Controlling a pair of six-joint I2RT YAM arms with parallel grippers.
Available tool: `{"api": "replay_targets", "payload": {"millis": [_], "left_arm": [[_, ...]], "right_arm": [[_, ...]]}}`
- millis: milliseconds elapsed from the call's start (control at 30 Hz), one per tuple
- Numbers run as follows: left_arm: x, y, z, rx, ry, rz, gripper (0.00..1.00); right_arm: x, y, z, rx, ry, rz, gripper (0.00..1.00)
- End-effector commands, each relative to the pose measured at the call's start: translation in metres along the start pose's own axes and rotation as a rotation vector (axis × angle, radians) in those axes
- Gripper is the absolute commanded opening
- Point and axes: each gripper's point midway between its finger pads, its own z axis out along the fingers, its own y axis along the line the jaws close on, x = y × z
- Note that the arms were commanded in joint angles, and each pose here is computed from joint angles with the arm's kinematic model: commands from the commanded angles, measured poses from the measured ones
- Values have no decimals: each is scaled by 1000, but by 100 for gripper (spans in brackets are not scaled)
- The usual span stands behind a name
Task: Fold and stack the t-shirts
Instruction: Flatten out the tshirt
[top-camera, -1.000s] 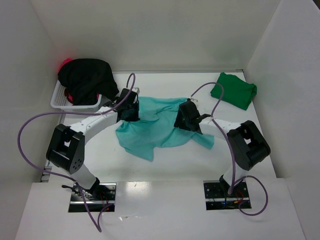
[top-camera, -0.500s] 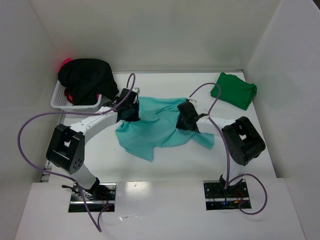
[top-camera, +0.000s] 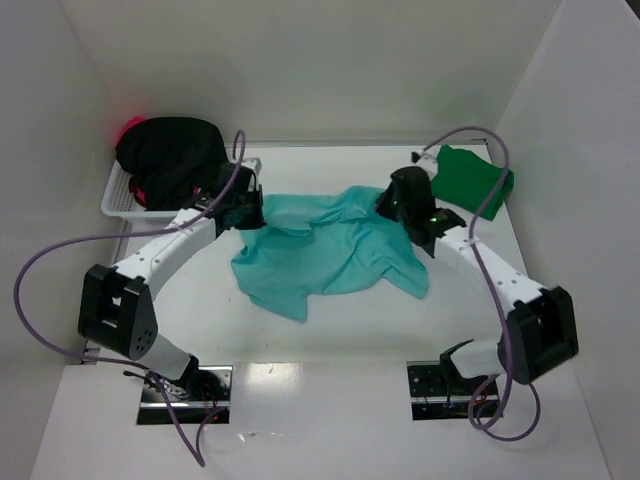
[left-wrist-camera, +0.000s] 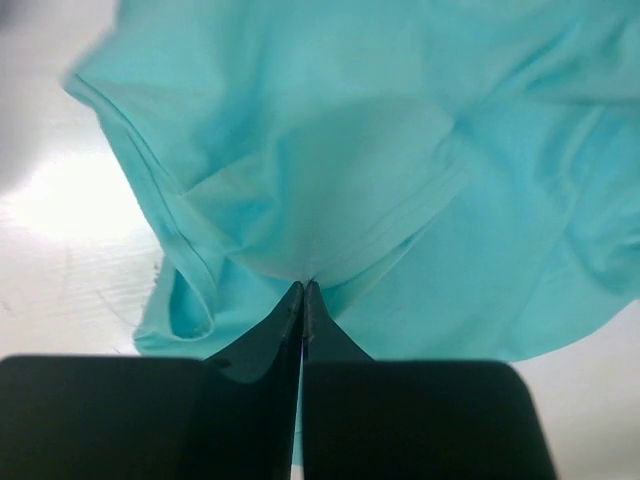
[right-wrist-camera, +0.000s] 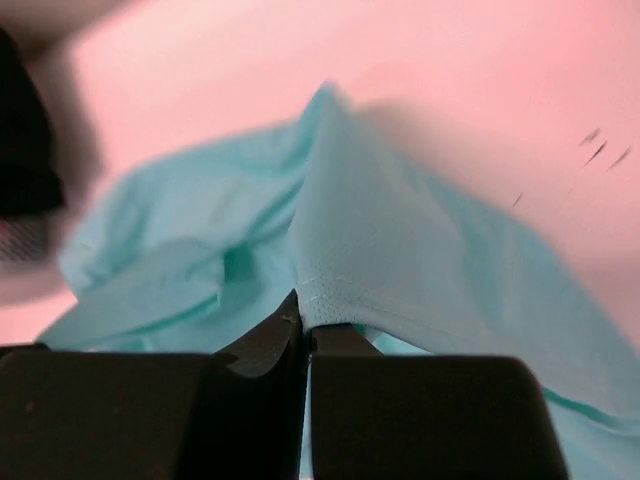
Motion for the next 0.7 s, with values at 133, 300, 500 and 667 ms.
{"api": "replay_targets", "payload": {"millis": [133,300,500,667], "left_arm": [[-108,4,-106,-2,-367,19,0],[-149,6,-193,-27,-585,8,0],[-152,22,-308,-49,-844,-55,0],[-130,40,-395,-54,-1025,-119,0]], "right_arm": [[-105,3,-76,-92,-239,55,0],[-151,23,-136,-177,-373,65,0],[-185,32,-233,-316,-549,90,0],[-185,22,-309,-393,-636,90,0]]}}
